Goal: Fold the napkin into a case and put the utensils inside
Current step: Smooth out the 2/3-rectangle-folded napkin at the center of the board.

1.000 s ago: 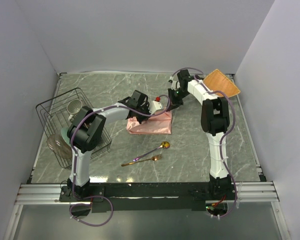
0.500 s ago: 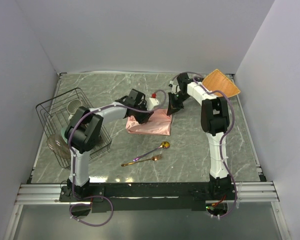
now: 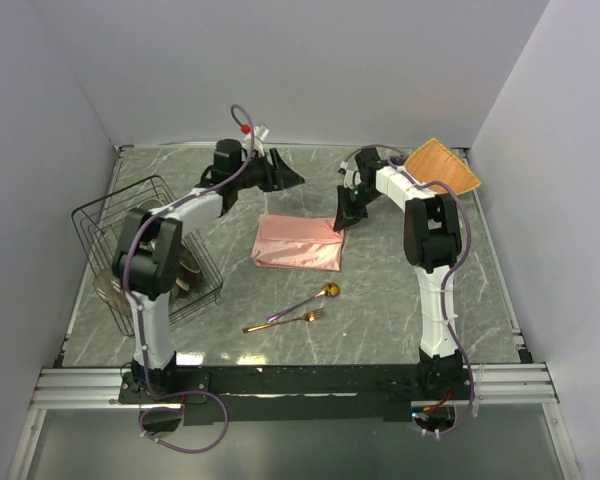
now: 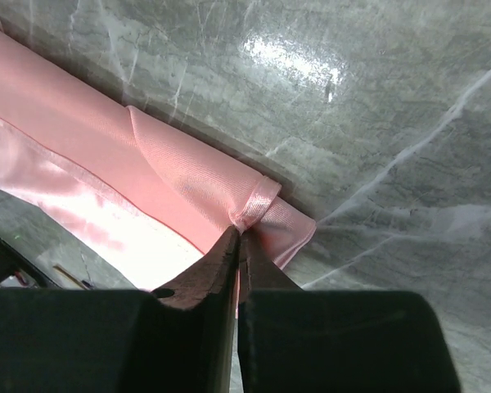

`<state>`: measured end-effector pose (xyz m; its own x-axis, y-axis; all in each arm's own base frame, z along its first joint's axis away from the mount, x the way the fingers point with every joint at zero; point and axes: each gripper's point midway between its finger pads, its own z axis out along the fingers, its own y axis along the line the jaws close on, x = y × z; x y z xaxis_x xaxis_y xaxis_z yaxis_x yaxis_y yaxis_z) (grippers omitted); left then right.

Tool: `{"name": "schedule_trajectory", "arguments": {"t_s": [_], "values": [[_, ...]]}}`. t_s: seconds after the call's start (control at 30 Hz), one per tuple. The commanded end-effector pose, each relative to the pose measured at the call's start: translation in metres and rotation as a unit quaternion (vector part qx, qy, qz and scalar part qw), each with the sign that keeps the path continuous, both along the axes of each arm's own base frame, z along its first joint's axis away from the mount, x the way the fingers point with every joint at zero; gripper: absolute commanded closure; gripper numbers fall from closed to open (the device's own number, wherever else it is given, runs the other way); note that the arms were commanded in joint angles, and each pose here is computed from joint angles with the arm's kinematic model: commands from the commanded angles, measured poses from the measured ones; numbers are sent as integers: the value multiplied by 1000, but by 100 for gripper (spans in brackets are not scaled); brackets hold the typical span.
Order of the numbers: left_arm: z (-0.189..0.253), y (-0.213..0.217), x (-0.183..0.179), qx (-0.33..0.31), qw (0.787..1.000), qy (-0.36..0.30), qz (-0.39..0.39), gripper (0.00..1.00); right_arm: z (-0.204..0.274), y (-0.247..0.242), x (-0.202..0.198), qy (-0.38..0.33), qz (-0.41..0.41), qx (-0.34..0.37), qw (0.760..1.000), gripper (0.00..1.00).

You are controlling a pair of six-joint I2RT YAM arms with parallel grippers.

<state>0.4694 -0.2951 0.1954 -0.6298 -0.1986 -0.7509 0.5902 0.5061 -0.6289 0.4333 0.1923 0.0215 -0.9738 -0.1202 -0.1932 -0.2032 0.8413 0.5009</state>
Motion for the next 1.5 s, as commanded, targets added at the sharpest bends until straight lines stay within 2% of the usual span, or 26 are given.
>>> {"name": "schedule_trajectory", "arguments": {"t_s": [0.0, 0.07, 0.2, 0.53, 1.0, 1.1, 1.13, 1.23, 1.3, 1.47], "values": [[-29, -42, -2, -100, 982, 157, -15, 54, -5, -12, 13, -42, -2, -35, 999, 92], [-42, -53, -3, -107, 977, 181, -16, 67, -5, -12, 11, -42, -4, -33, 999, 92], [-60, -75, -11, -101, 972, 209, -28, 77, -9, -13, 3, -33, -5, -33, 999, 92], [-96, -95, -5, -67, 970, 231, -16, 84, -4, -11, 1, -36, -9, -25, 999, 90], [-181, -83, -13, 31, 961, 276, 7, 92, -2, -11, -4, -37, -11, -21, 999, 87], [-196, -74, -13, 52, 956, 288, 22, 94, 8, -11, -1, -47, -5, -16, 999, 80], [-199, -71, -12, 56, 955, 291, 30, 95, 16, -13, -1, -47, -5, -13, 999, 69], [-206, -66, -14, 71, 953, 294, 35, 97, 58, -17, 12, -81, -4, 12, 997, 44], [-208, -65, -15, 73, 952, 295, 34, 97, 86, -16, 14, -102, -3, 41, 994, 33], [-213, -62, -17, 85, 953, 288, 31, 98, 129, -4, 14, -140, -2, 126, 982, 31]]}}
